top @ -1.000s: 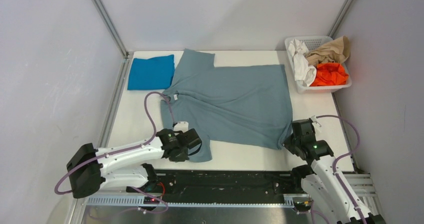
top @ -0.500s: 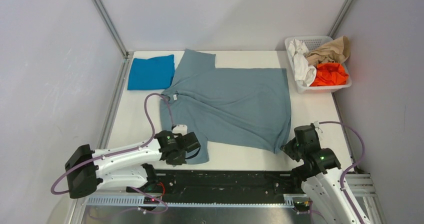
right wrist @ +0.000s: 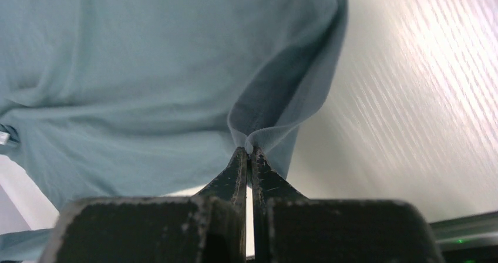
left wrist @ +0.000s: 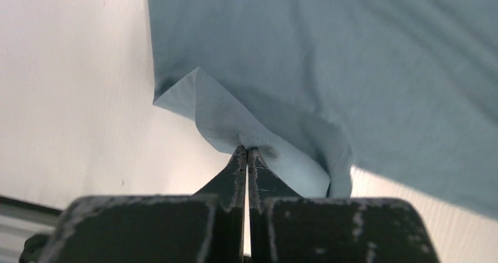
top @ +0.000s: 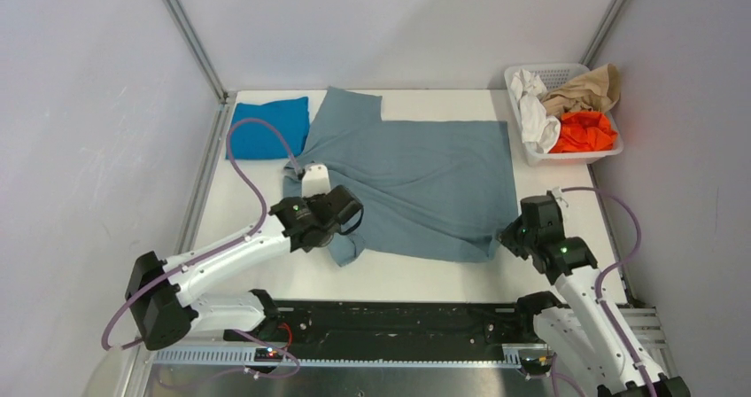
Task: Fold and stack the t-shirts
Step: Fold the flattened tshirt in 1/3 of the way
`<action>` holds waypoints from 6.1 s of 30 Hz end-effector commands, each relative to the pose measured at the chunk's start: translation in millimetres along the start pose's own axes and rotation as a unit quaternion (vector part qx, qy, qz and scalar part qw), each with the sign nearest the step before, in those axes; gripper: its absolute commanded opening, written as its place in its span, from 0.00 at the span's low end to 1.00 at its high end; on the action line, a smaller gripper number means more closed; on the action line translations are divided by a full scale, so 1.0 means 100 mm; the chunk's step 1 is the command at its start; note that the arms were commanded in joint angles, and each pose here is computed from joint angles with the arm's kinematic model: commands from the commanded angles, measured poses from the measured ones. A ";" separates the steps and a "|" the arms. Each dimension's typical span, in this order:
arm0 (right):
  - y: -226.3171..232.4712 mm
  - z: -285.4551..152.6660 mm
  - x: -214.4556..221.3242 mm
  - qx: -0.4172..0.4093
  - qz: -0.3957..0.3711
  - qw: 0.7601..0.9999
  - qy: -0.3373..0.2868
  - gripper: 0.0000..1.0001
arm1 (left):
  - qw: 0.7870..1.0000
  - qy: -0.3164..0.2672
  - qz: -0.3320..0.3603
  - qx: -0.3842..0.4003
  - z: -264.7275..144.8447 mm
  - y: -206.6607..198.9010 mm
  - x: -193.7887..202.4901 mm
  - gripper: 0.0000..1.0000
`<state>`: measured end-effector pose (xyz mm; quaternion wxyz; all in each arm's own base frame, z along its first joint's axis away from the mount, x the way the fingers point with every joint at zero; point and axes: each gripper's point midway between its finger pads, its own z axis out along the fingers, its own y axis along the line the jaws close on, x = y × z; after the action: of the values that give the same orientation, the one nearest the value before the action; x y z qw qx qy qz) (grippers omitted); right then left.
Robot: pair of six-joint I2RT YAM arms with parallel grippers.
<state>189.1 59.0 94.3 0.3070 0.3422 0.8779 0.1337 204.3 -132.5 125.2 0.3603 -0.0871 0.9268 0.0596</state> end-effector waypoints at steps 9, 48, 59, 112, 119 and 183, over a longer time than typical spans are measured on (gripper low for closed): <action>0.68 0.02 -0.85 -0.086 0.023 0.992 -0.087 0.00 | 0.986 -0.136 -0.100 0.000 0.24 -0.15 -1.31 0.00; 0.83 0.75 -1.88 0.007 0.012 0.993 -0.116 0.83 | 0.991 -0.099 -0.082 -0.030 1.29 -0.17 -2.40 1.00; -0.11 0.67 -1.07 0.092 -0.009 0.994 -0.058 0.96 | 0.988 -0.017 -0.148 -0.050 1.00 0.57 -0.90 1.00; -0.51 0.78 -0.75 0.122 0.033 0.992 0.010 0.00 | 0.964 0.063 -0.259 -0.026 1.25 0.78 -0.29 0.00; -0.74 0.35 -0.64 0.160 0.058 0.985 -0.030 0.00 | 0.950 0.083 -0.297 -0.047 0.87 1.03 0.33 0.00; 0.36 0.42 -0.29 -0.016 -0.181 0.983 -0.027 1.00 | 0.975 0.133 -0.139 0.108 0.81 -0.60 0.23 0.98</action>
<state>246.8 71.4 85.6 0.3393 0.1773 0.9198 0.0863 246.0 -172.9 40.2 0.2307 -0.1870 0.9510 -0.0864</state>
